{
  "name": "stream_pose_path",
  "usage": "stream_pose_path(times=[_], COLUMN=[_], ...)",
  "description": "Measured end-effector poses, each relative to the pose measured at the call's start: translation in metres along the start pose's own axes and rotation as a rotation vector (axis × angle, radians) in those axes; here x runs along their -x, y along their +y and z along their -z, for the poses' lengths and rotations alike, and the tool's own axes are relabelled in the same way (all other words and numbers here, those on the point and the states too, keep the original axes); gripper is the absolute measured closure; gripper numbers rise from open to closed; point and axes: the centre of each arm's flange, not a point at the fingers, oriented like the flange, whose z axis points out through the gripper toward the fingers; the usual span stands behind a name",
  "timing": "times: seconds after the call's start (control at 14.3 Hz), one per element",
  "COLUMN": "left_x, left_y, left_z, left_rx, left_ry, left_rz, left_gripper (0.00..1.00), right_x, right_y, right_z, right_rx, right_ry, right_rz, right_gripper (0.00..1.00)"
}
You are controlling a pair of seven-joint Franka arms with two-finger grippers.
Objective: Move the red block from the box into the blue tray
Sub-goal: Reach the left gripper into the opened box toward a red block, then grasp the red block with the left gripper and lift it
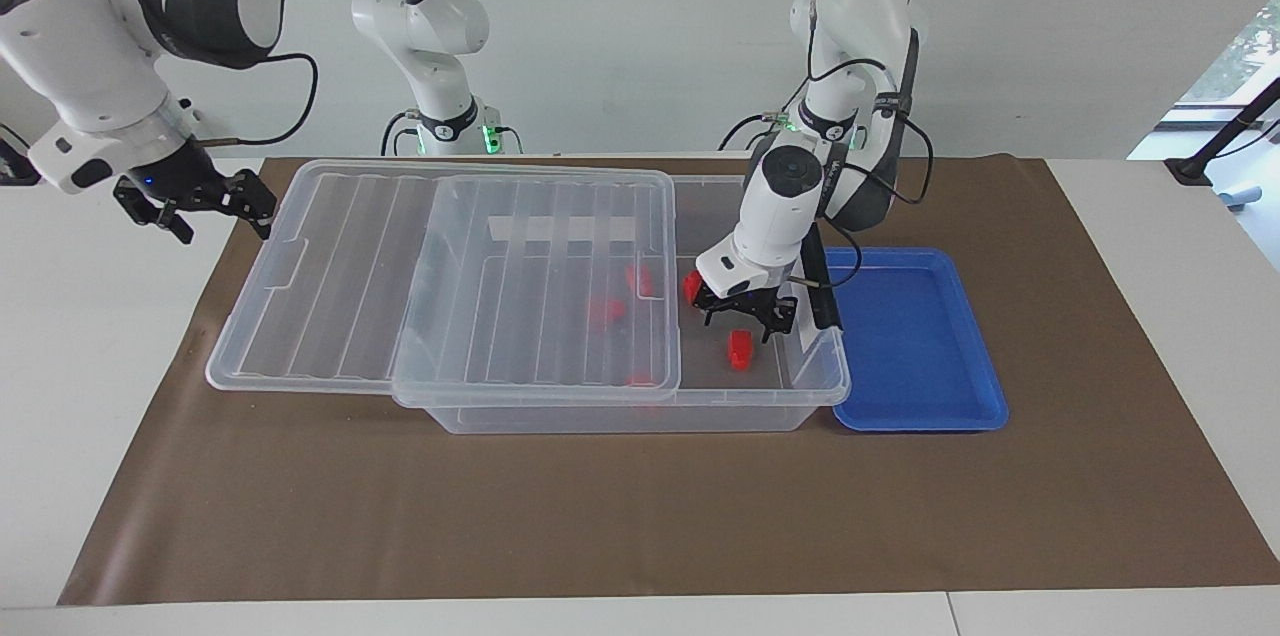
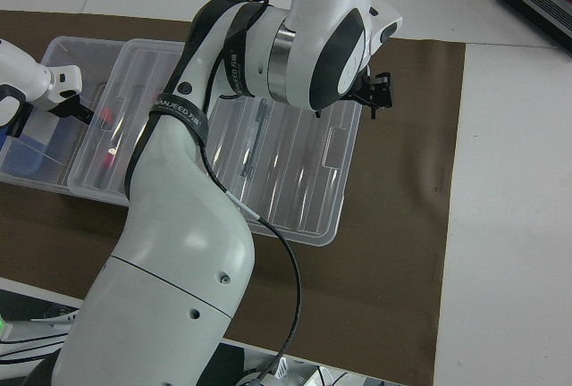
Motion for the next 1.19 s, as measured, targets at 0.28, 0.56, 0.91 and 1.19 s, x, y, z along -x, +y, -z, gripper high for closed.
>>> stream_pose_path(times=[0.28, 0.56, 0.91, 1.19], left_x=[-0.002, -0.007, -0.009, -0.006], left_y=[-0.005, -0.008, -0.009, -0.009], left_z=[-0.007, -0.003, 0.011, 0.074], left_rx=[-0.001, 0.004, 0.008, 0.006], left_ry=[0.007, 0.056, 0.076, 0.094], left_rz=[0.040, 0.118, 0.210, 0.217], left_gripper=[0.13, 0.46, 0.66, 0.66], right_x=[0.017, 0.014, 0.014, 0.014], right_y=[-0.030, -0.051, -0.051, -0.051], right_z=[0.038, 0.032, 0.029, 0.027], right_rx=[-0.004, -0.005, -0.006, -0.007], right_ry=[-0.017, -0.035, -0.043, -0.046], right_rz=[0.006, -0.008, -0.011, -0.011], right_gripper=[0.00, 0.00, 0.00, 0.00])
